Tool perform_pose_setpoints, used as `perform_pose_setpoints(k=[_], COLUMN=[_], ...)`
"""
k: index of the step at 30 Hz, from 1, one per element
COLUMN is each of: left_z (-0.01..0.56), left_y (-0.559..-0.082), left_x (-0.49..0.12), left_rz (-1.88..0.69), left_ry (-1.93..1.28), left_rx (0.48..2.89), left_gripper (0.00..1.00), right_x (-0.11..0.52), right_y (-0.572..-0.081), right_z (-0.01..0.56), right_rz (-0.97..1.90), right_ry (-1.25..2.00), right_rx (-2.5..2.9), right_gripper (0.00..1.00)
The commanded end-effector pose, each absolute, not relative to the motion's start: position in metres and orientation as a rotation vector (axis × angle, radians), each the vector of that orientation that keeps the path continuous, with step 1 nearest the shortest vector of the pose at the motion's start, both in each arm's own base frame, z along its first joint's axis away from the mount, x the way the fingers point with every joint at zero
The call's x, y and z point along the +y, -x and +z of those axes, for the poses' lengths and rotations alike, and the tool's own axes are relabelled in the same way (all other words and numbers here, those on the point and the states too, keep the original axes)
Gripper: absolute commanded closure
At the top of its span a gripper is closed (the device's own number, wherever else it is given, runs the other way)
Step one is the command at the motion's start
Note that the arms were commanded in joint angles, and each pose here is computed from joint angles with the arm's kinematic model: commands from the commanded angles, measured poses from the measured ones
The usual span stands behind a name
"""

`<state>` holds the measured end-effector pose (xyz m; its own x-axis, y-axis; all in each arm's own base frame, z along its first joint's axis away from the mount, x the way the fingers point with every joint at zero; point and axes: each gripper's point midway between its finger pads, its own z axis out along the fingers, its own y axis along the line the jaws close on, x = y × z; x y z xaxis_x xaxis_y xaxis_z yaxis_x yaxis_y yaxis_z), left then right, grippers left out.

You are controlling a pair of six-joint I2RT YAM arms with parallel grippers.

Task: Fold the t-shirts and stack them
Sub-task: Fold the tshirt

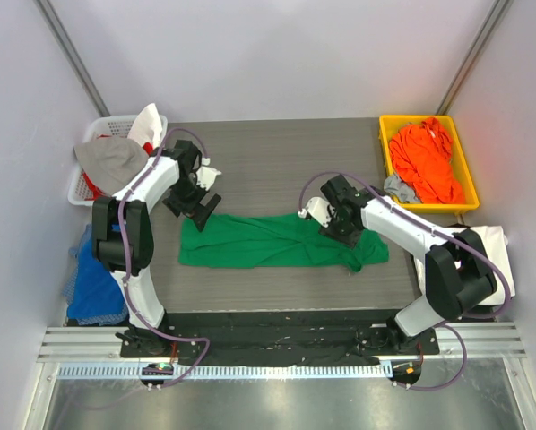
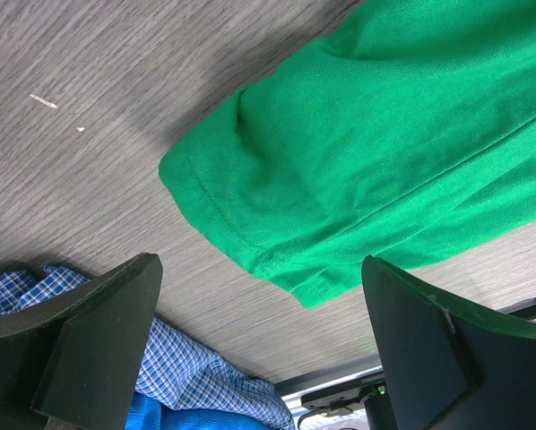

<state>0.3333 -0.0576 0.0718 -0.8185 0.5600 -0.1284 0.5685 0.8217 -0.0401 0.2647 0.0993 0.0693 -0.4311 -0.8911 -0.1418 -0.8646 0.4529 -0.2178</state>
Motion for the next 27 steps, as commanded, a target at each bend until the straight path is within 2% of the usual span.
perform_pose_setpoints(k=[1, 16, 27], left_z=[0.078, 0.068, 0.068], left_y=[-0.334, -0.332, -0.335], left_x=[-0.057, -0.056, -0.056], left_rz=[-0.103, -0.104, -0.097], left_ry=[-0.919, -0.921, -0.918], left_rx=[2.867, 2.882, 2.884], left_gripper=[0.0, 0.0, 0.0], right_x=[0.103, 0.1, 0.112], right_y=[-0.288, -0.28, -0.254], right_z=[0.088, 0.052, 0.066], right_rz=[-0.177, -0.117, 0.017], right_ry=[1.465, 1.47, 1.503], right_rx=[2.404, 2.473, 2.449], right_gripper=[0.6, 0.6, 0.59])
